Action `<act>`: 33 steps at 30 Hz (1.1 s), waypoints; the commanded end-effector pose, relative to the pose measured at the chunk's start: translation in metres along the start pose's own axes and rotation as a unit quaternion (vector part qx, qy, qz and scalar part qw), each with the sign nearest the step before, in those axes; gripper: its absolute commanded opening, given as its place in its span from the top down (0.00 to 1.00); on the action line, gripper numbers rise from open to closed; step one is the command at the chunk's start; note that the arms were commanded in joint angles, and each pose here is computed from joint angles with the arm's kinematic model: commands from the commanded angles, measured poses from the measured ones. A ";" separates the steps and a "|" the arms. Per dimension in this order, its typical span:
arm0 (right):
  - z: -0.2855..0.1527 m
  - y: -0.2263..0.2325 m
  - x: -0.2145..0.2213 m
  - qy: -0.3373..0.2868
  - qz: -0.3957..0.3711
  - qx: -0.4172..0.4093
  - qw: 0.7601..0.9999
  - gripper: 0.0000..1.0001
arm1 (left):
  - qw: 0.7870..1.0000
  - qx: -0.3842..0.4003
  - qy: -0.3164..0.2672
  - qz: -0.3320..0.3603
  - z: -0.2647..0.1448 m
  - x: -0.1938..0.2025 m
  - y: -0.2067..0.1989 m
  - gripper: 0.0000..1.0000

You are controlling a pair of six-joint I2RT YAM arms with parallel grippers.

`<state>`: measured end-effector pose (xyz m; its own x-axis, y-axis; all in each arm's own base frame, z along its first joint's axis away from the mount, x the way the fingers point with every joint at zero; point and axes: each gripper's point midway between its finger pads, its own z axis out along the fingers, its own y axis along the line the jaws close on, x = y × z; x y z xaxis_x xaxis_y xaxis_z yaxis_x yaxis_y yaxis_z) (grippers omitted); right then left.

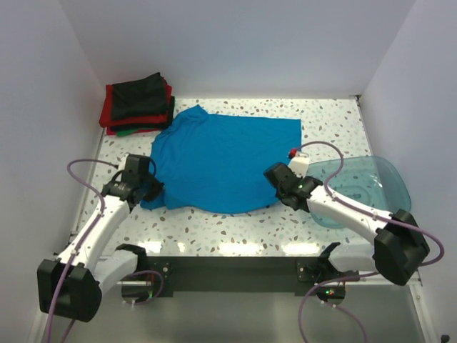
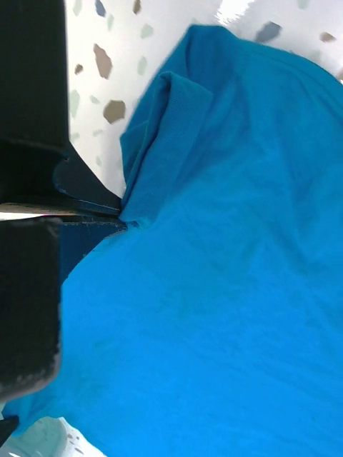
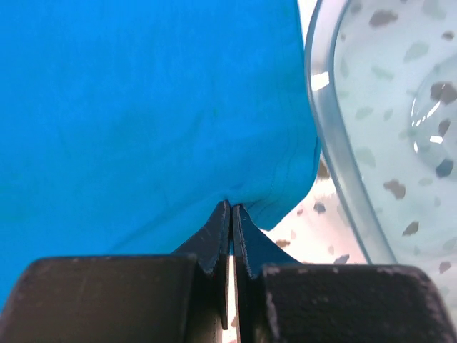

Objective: Fold and stack the t-shirts
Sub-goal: Flatten the tshirt out, then fold the tshirt

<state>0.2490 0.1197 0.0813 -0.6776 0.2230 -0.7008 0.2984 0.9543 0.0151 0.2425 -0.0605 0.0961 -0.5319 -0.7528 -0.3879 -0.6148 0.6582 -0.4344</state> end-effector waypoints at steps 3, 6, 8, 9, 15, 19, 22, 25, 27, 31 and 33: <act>0.009 0.002 -0.046 -0.035 0.002 0.022 0.999 1.00 | 0.997 0.044 -0.055 0.015 -0.003 -0.041 -0.048 1.00; 0.017 0.002 -0.061 -0.037 0.003 0.026 0.999 1.00 | 0.997 0.046 -0.058 0.017 0.006 -0.049 -0.061 1.00; 0.021 0.002 -0.070 -0.039 -0.001 0.027 0.999 1.00 | 0.997 0.043 -0.062 0.020 0.012 -0.054 -0.067 1.00; 0.024 0.001 -0.076 -0.043 0.004 0.029 0.999 1.00 | 0.997 0.038 -0.068 0.021 0.018 -0.060 -0.073 1.00; 0.049 0.012 -0.094 -0.034 -0.014 0.034 0.999 1.00 | 0.992 0.050 -0.099 0.052 0.044 -0.089 -0.109 1.00; 0.063 0.016 -0.105 -0.036 -0.014 0.041 0.998 1.00 | 0.993 0.014 -0.095 0.072 0.068 -0.099 -0.115 1.00; 0.076 0.017 -0.111 -0.029 -0.016 0.048 0.998 1.00 | 0.992 0.005 -0.093 0.080 0.086 -0.103 -0.121 1.00; 0.094 0.018 -0.117 -0.024 -0.018 0.058 0.998 1.00 | 0.992 0.002 -0.103 0.078 0.096 -0.111 -0.129 0.94; 0.108 0.019 -0.121 -0.012 -0.027 0.068 0.997 0.99 | 0.988 0.017 -0.126 0.085 0.100 -0.125 -0.144 0.36; 0.109 0.023 -0.136 -0.001 -0.044 0.079 0.996 0.35 | 0.987 0.021 -0.113 0.111 0.101 -0.133 -0.165 0.00; 0.104 0.024 -0.144 -0.013 -0.045 0.074 0.996 0.25 | 0.985 0.052 -0.112 0.124 0.091 -0.132 -0.180 0.00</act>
<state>0.4162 0.0900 0.0788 -0.7173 0.1525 -0.6799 0.3421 0.9271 -0.1531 0.4564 -0.0717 0.1108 -0.5444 -0.5937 -0.5926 -0.5032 0.7964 -0.3356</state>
